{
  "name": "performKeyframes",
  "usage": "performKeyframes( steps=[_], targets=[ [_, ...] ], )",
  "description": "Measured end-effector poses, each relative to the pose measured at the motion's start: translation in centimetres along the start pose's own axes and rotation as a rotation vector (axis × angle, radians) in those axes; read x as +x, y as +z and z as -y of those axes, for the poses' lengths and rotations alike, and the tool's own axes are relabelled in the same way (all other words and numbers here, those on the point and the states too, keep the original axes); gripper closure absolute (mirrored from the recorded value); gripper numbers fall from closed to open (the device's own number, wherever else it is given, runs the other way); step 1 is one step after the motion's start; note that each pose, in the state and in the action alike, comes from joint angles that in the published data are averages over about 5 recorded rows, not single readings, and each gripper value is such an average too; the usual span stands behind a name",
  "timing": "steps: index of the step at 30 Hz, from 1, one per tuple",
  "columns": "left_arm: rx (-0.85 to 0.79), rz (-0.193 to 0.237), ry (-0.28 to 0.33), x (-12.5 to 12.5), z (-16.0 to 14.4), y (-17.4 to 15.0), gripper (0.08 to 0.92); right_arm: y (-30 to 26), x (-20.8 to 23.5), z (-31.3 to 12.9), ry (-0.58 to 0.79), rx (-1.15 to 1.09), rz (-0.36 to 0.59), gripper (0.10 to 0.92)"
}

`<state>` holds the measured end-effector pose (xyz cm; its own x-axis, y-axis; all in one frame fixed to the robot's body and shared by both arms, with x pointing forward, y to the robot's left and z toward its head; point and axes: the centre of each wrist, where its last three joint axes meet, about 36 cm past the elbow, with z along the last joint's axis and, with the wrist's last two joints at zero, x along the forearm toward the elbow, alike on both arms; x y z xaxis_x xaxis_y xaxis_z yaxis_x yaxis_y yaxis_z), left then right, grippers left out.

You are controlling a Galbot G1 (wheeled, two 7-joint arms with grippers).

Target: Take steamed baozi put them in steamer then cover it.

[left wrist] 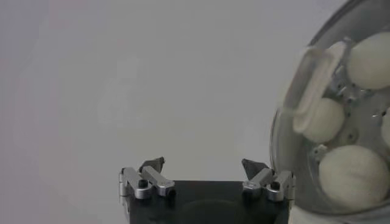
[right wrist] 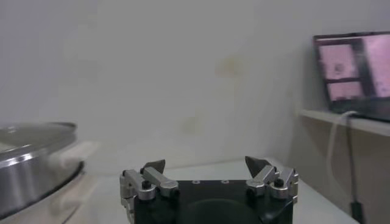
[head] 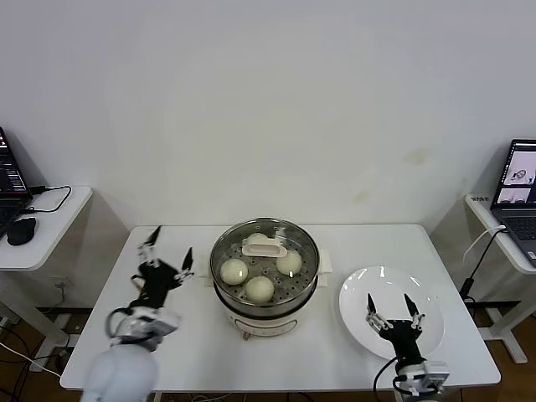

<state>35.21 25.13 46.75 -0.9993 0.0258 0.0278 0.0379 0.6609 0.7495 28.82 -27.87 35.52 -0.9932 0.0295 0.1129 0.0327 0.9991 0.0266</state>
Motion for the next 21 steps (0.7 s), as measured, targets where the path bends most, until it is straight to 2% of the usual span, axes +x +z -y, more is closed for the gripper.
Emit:
performKeyframes(
  steps=[5,9,14,21],
  targets=[
    [0.23,-0.055,0.019,1.8,-0.6,4.5,0.177,0.5,0.3,0.0,-0.034,0.021,-0.043,0.2],
    [0.379,-0.108,0.042,3.6,-0.3,6.9,0.177,0.5,0.7,-0.1,-0.047,0.028,-0.092,0.2],
    [0.486,-0.16,0.063,6.0,0.5,8.5,0.177,0.0,1.4,-0.2,-0.066,0.027,-0.141,0.2],
    [0.547,-0.209,0.063,8.5,1.0,9.3,0.177,-0.8,2.4,-0.7,-0.092,0.027,-0.175,0.2]
  ],
)
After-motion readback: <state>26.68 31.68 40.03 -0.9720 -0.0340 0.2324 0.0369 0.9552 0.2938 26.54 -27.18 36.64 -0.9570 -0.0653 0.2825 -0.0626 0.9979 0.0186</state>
